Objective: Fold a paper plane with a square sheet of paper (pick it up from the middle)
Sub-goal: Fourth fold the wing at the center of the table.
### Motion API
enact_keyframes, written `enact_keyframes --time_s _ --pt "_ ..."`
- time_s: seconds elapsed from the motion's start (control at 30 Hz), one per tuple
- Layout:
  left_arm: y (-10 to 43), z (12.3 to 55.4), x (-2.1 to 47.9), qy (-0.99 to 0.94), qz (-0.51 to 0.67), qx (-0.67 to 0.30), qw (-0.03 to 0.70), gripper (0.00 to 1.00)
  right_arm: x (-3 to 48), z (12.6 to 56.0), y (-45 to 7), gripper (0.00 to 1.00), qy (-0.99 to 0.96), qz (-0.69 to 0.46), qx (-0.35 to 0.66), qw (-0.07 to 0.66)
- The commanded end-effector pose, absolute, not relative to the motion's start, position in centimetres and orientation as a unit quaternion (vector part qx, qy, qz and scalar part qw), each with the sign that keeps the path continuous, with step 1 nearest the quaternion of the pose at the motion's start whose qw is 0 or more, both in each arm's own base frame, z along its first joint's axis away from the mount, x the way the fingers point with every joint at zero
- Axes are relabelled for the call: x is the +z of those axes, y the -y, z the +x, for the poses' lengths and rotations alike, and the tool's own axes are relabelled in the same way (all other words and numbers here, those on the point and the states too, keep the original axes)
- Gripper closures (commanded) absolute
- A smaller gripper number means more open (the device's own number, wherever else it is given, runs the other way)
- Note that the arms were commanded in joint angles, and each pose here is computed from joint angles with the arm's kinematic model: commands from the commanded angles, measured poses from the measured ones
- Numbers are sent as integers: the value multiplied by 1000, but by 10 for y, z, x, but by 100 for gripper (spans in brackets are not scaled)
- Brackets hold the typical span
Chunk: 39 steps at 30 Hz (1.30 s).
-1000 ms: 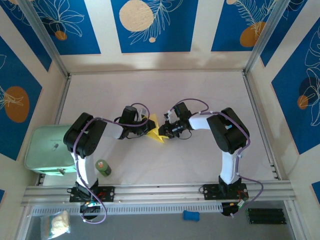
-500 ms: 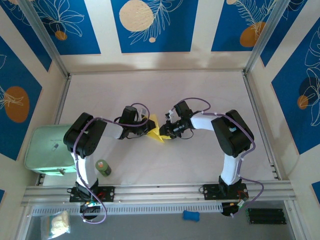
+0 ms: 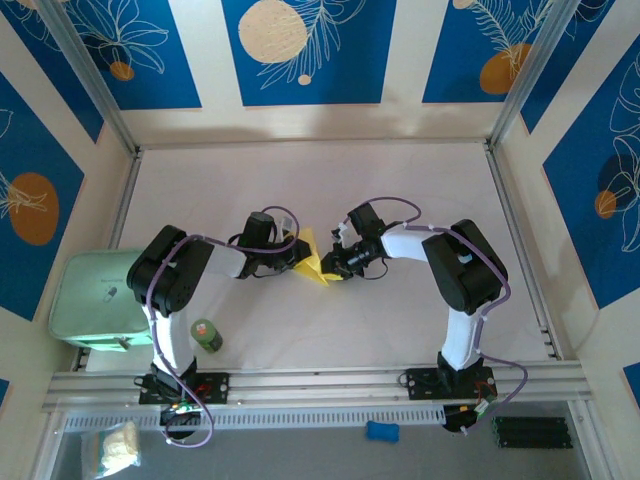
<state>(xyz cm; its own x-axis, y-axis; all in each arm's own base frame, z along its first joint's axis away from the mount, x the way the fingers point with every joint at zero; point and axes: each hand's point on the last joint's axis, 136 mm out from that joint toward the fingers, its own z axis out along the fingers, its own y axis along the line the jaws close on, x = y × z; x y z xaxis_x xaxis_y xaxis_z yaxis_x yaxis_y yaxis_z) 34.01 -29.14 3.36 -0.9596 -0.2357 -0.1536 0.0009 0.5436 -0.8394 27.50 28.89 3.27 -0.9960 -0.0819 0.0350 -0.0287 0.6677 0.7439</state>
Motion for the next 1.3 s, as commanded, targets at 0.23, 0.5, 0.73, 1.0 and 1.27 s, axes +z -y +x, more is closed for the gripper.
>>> enact_keyframes --time_s 0.23,0.5,0.73,1.0,1.27 --pt "283 333 15 -882 -77 -449 119 79 18 267 -290 88 915 28 -399 60" --pt "282 333 14 -884 -79 -446 118 79 19 267 -290 88 915 28 -397 62" --pt "281 333 13 -885 -80 -444 118 79 35 263 -287 82 914 37 -400 53" --pt "277 332 9 -891 -88 -431 115 79 30 255 -283 82 919 45 -388 58" --pt "276 331 6 -892 -94 -427 112 79 22 253 -281 84 923 45 -377 62"
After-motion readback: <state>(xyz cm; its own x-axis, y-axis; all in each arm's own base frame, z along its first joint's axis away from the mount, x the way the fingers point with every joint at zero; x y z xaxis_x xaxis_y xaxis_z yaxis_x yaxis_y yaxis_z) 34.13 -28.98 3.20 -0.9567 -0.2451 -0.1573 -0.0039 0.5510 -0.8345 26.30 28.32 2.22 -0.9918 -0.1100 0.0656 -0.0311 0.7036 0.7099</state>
